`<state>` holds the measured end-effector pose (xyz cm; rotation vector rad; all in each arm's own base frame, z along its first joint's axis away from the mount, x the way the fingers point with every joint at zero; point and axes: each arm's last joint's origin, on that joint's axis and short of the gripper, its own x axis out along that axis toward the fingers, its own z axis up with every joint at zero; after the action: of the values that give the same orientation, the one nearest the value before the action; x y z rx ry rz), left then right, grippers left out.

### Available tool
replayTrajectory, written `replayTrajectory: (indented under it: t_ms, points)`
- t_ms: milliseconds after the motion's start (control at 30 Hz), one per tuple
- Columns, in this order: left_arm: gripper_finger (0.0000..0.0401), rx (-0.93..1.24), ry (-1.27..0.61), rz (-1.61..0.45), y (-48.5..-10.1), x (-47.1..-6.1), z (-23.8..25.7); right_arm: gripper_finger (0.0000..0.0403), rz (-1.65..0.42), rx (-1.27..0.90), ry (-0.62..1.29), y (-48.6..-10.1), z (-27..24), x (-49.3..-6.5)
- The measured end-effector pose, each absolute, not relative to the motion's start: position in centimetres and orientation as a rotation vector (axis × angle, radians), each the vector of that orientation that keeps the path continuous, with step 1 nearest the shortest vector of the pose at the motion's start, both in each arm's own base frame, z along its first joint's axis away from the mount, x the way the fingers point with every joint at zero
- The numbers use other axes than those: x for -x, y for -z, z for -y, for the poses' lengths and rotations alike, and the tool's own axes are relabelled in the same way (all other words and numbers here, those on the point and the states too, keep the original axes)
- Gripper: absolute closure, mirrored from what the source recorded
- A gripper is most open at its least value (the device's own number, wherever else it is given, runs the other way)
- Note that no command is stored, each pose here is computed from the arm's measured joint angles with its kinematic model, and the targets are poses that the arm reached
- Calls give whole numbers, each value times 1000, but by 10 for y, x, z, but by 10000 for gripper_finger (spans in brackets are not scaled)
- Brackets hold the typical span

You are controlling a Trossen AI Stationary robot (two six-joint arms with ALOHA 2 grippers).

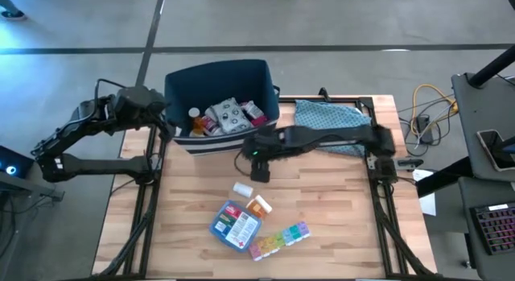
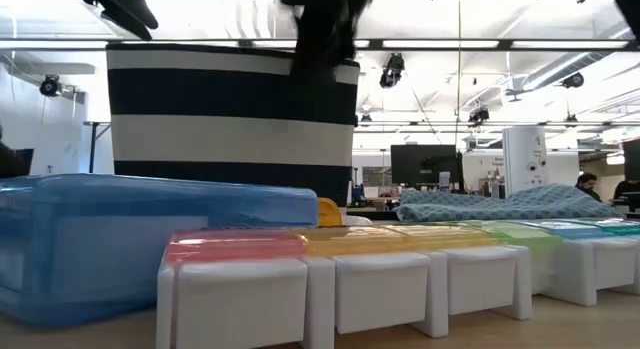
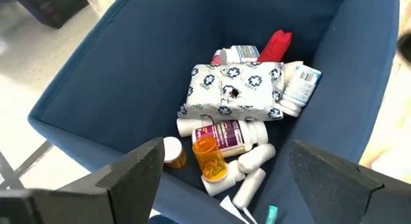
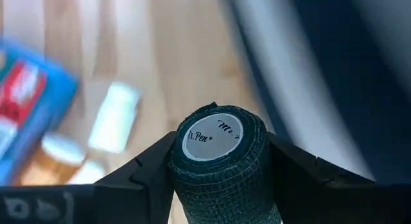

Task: Pick & place medical supplies in basket/bin
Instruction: Put the black bandage into the blue bin, then put the white pill bottle into the blue bin

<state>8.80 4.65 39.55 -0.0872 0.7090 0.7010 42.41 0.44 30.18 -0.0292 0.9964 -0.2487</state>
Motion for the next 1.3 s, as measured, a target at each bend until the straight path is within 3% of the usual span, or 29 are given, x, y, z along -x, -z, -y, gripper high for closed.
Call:
replayTrajectory:
  t_ms: [100, 233, 333, 433, 567, 900, 1033, 1300]
  points:
    - [93, 84, -701, -703, -396, -85, -45, 210, -797, -36, 371, -348, -9, -406]
    - [93, 53, -690, -695, -397, -79, -43, 207, -348, -179, 514, -409, 11, -399]
    - [93, 28, -681, -696, -398, -77, -42, 203, -175, -320, 557, -414, 64, -409]
    - [93, 21, -679, -698, -398, -77, -42, 197, -217, -463, 573, -388, 117, -420]
    - [93, 21, -677, -710, -397, -74, -41, 189, -261, -642, 465, -379, 146, -423]
    - [93, 32, -678, -695, -394, -62, -36, 180, -388, -314, 557, -393, 120, -433]
    - [93, 70, -677, -662, -394, -57, -33, 151, -494, -266, 602, -386, 115, -435]
    - [93, 165, -679, -615, -395, -54, -31, 87, -458, -230, 563, -400, 106, -435]
